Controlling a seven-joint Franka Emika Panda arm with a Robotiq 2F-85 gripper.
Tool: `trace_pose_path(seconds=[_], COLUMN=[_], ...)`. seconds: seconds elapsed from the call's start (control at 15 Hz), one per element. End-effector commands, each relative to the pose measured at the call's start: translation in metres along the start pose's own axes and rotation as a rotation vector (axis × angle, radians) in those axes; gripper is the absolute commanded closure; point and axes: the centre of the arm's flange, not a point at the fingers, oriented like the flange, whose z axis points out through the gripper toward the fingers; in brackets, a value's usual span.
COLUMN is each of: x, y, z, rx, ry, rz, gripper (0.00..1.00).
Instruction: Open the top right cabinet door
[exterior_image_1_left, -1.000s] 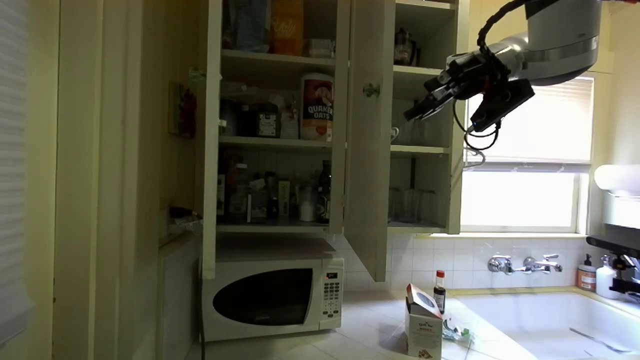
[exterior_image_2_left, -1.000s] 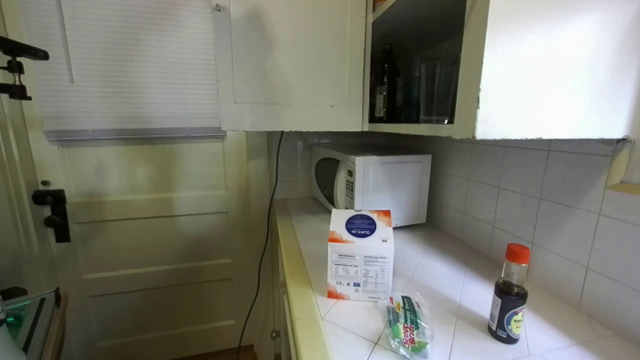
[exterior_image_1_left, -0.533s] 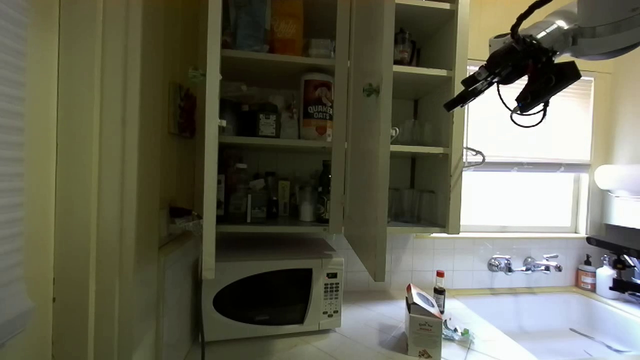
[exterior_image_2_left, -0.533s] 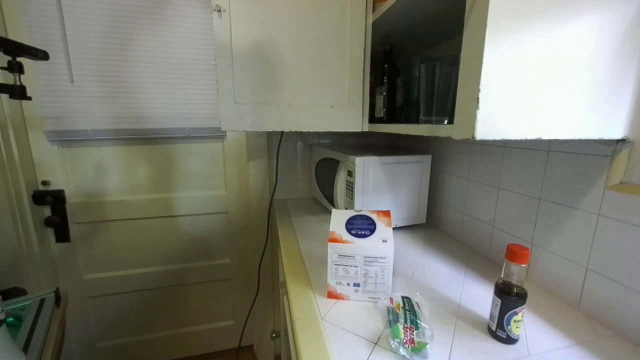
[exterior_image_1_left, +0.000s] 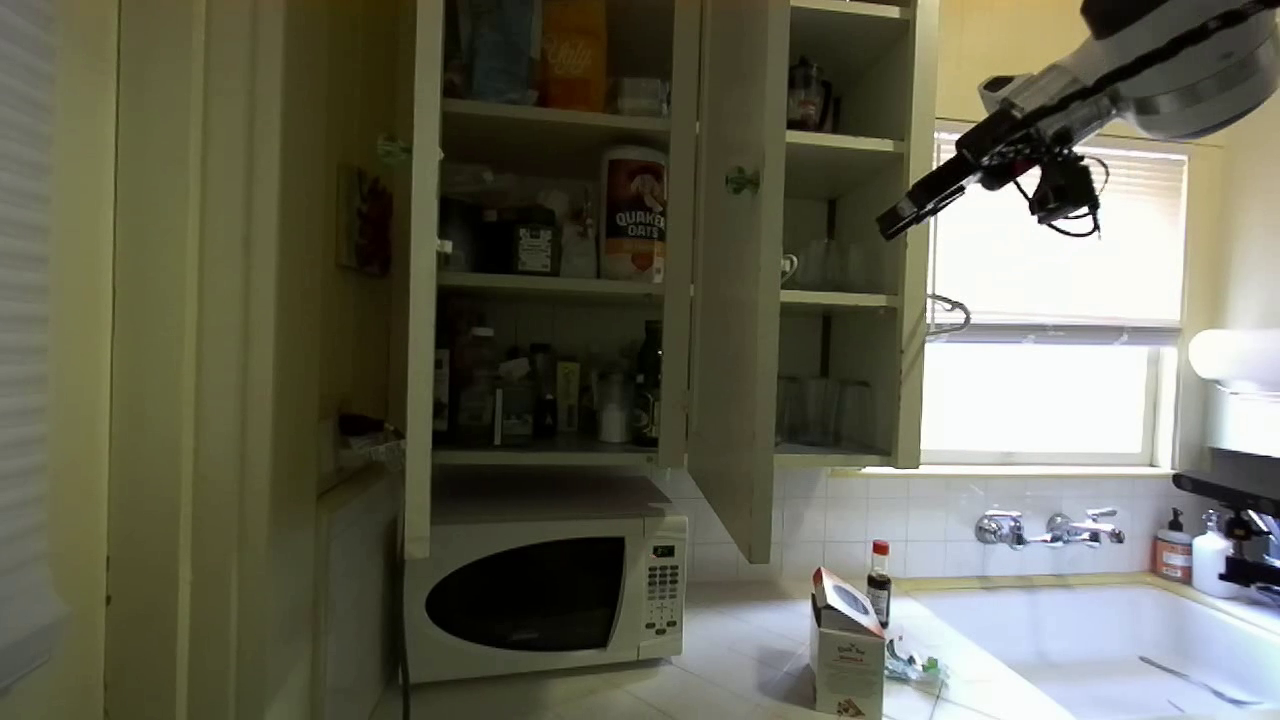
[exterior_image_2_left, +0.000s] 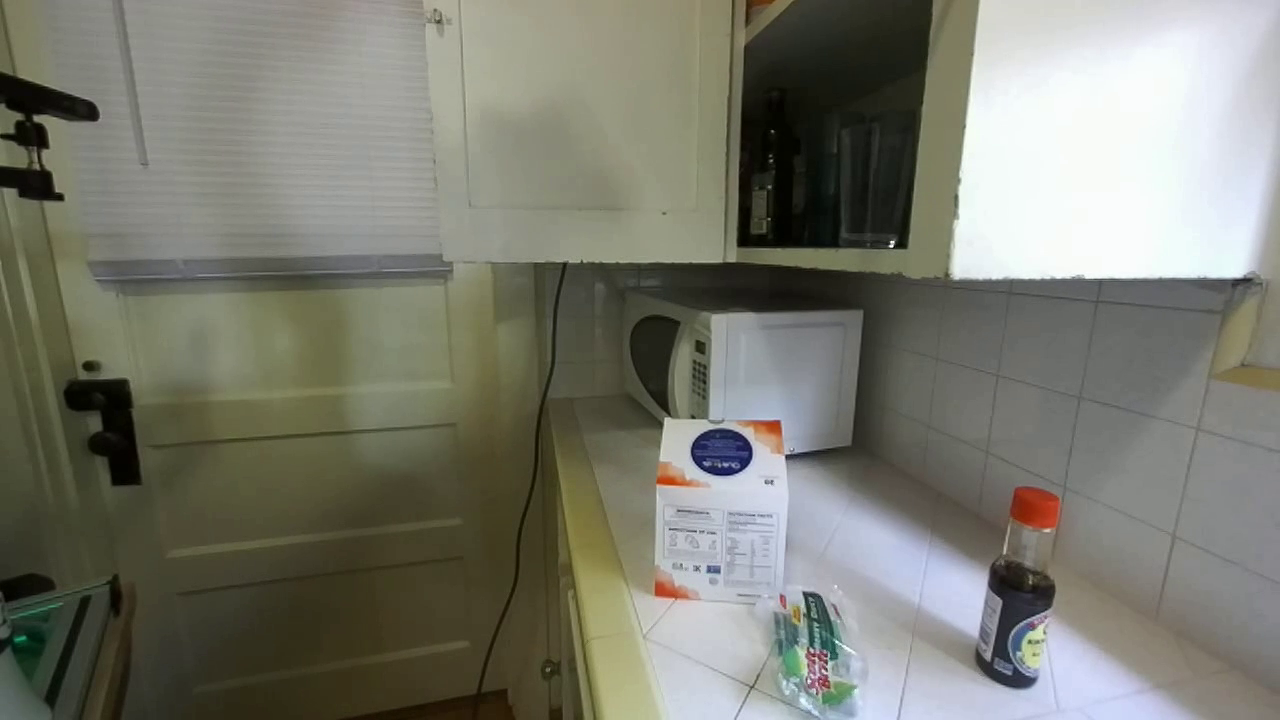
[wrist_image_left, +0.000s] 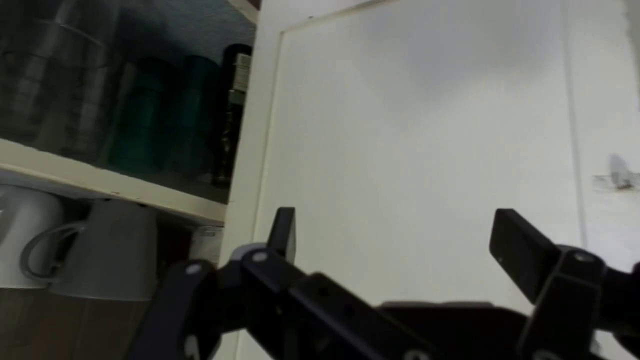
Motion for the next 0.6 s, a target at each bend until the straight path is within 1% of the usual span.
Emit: trace_pose_path(seconds=[0.0,0.07,0.2,0.33,0.4,0.47,0.53], x=[-0.025,-0.028,-0.047,-0.061,-0.068,-0.053,-0.060], y=[-0.001,0.002,0.008,0.018,0.023,0.025,0.028], z=[0.053,0.063,0.082,0.091,0.091,0.090,0.092], rx=[-0.202,-0.254,-0.356,-0.437,-0.456,-0.399,-0.419], ry=[-0.042,-0.060,-0.110,-0.153,-0.179,-0.139,-0.159], rz=[-0.008,-0.004,0.013,0.070,0.108,0.046,0.071], gripper=[0.00,0.00,0.00,0.00,0.00,0.00,0.00])
